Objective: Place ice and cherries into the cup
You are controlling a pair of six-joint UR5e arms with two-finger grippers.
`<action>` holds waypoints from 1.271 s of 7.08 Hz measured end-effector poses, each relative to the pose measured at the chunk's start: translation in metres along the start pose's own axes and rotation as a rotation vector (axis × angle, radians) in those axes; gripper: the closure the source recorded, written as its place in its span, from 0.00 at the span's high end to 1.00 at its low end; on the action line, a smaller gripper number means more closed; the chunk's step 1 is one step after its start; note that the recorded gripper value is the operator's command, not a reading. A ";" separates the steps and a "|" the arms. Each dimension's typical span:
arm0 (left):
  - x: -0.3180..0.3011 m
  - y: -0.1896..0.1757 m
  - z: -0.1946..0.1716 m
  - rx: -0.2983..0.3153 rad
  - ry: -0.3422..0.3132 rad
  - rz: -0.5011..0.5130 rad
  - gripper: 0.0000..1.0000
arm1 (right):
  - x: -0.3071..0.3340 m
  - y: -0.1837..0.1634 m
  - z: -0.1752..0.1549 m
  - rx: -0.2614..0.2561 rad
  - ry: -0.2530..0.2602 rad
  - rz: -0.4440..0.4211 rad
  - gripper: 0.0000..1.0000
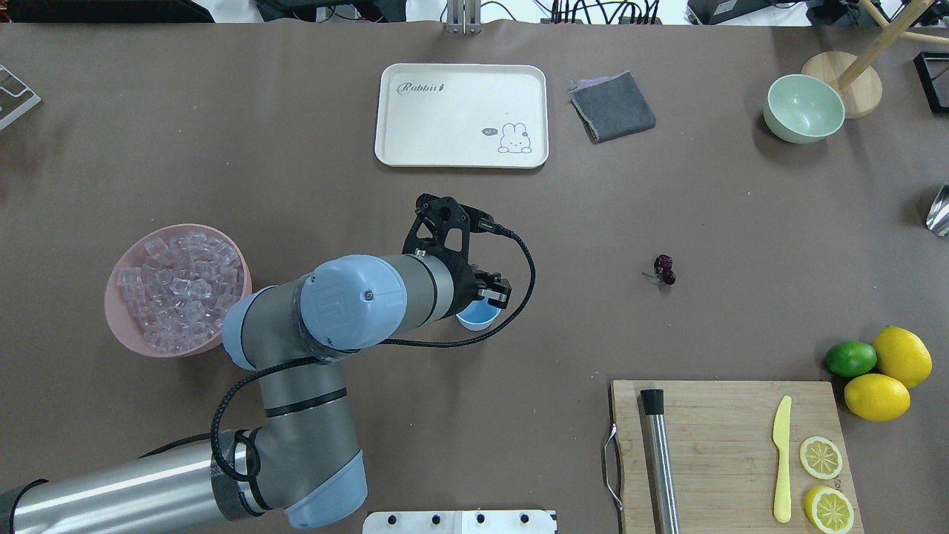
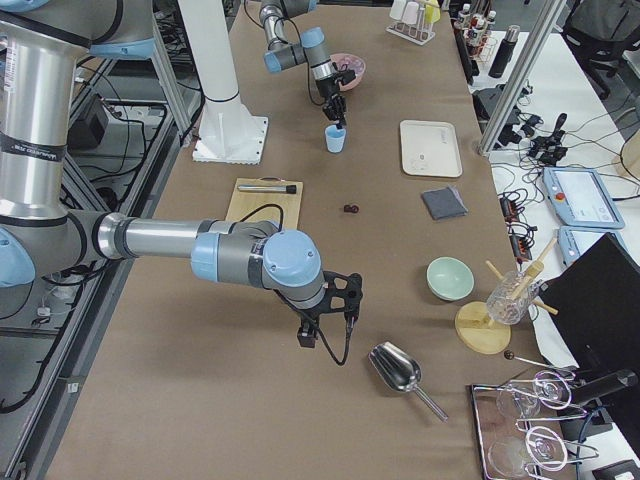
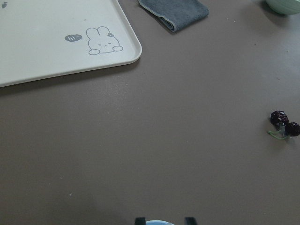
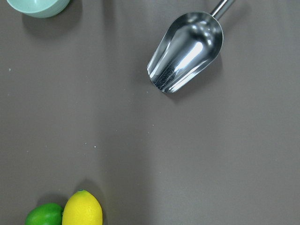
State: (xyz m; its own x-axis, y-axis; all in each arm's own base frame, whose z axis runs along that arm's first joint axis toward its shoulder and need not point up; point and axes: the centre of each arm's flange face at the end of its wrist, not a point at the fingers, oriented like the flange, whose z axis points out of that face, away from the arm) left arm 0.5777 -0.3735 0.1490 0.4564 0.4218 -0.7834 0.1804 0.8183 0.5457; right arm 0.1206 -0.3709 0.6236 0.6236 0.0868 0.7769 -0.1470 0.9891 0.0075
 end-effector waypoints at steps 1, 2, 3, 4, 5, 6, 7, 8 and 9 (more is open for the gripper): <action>0.001 0.002 0.000 -0.002 0.002 0.004 0.96 | 0.000 0.000 0.000 -0.001 0.000 0.001 1.00; 0.001 0.003 -0.002 -0.004 0.006 0.005 0.96 | 0.001 0.001 0.000 -0.001 0.000 0.002 1.00; 0.003 0.001 -0.008 0.000 0.013 0.004 0.96 | 0.001 0.001 0.000 -0.001 0.001 0.001 1.00; -0.004 -0.001 -0.021 0.003 0.011 0.003 0.97 | 0.001 0.002 0.000 0.000 0.002 -0.001 1.00; -0.025 -0.009 -0.043 -0.014 -0.006 0.009 0.97 | 0.001 0.002 0.000 0.000 0.003 -0.003 1.00; -0.056 -0.027 -0.072 -0.047 -0.035 0.028 0.97 | 0.002 0.003 0.000 0.000 0.003 -0.003 1.00; -0.095 -0.038 -0.108 -0.087 -0.077 0.062 0.97 | 0.002 0.003 0.000 0.000 0.003 -0.002 1.00; -0.136 -0.039 -0.143 -0.129 -0.109 0.088 0.97 | 0.002 0.003 0.000 0.000 0.003 0.000 1.00; -0.176 -0.032 -0.172 -0.166 -0.130 0.079 0.97 | 0.002 0.002 0.000 -0.001 0.003 0.003 1.00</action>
State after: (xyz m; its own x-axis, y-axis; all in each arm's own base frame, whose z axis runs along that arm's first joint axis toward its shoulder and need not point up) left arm 0.3415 -0.4066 0.2178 0.5736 0.4426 -0.6893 -0.0015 0.8420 0.5394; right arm 0.1212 -0.3684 0.6254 0.6255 0.0899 0.7750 -0.1483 0.9889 0.0049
